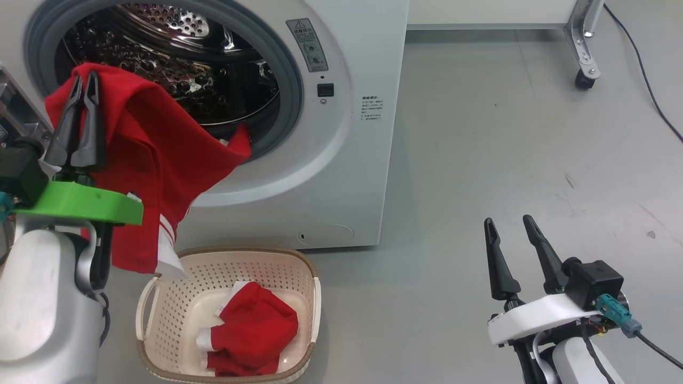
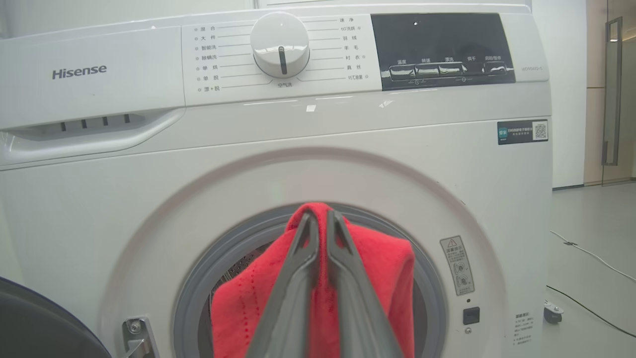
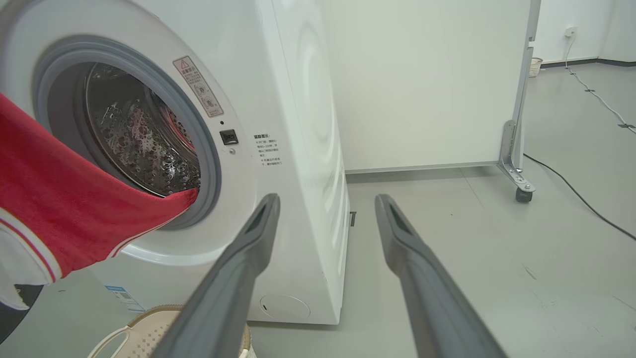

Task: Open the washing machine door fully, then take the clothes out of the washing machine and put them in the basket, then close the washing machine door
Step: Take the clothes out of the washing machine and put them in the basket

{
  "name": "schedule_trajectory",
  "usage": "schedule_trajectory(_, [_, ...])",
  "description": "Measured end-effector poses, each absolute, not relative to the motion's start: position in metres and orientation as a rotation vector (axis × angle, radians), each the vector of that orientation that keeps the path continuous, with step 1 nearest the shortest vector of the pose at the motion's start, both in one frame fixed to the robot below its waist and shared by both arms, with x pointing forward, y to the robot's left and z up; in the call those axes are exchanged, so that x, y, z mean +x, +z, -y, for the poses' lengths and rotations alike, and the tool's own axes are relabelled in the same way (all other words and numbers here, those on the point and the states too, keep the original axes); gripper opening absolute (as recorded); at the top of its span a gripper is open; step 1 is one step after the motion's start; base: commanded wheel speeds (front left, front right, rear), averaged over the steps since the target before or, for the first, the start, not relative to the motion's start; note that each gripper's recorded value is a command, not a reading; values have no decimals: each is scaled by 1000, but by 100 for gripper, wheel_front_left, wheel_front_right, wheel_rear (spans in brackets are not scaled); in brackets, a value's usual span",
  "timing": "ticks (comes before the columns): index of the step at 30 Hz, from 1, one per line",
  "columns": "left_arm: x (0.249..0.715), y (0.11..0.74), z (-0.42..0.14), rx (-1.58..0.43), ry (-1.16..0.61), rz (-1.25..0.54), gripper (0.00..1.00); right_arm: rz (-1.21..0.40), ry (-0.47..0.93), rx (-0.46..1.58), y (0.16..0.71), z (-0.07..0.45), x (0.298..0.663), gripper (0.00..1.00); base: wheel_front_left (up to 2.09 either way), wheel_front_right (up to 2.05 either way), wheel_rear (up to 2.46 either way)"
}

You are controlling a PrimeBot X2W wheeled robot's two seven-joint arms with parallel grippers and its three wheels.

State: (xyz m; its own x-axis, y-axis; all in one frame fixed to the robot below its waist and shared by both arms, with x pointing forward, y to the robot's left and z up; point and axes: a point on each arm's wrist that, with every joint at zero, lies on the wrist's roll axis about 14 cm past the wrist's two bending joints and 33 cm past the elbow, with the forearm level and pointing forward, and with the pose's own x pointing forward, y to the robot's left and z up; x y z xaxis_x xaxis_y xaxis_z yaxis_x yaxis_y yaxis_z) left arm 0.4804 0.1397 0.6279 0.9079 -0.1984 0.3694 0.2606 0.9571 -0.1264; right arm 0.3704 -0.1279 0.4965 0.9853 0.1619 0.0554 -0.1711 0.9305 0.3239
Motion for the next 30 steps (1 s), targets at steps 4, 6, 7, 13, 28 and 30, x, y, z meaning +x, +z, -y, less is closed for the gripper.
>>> schedule_trajectory(4, [472, 648, -139, -175, -246, 430, 0, 34, 176, 333, 498, 128, 369, 100, 0, 0, 0])
schedule_trajectory(6, [468, 657, -137, -171, -255, 459, 0, 34, 174, 332, 498, 129, 368, 100, 0, 0, 0])
schedule_trajectory(7, [467, 662, -137, -167, -259, 476, 0, 34, 173, 332, 498, 129, 368, 100, 0, 0, 0])
schedule_trajectory(13, [458, 677, -138, -172, -255, 532, 0, 25, 167, 333, 495, 130, 364, 100, 0, 0, 0])
schedule_trajectory(28, [448, 549, -114, -168, -307, 115, 0, 2, 152, 324, 486, 134, 367, 100, 0, 0, 0])
schedule_trajectory(30, [447, 529, -112, -172, -311, 43, 0, -6, 151, 324, 484, 134, 368, 100, 0, 0, 0])
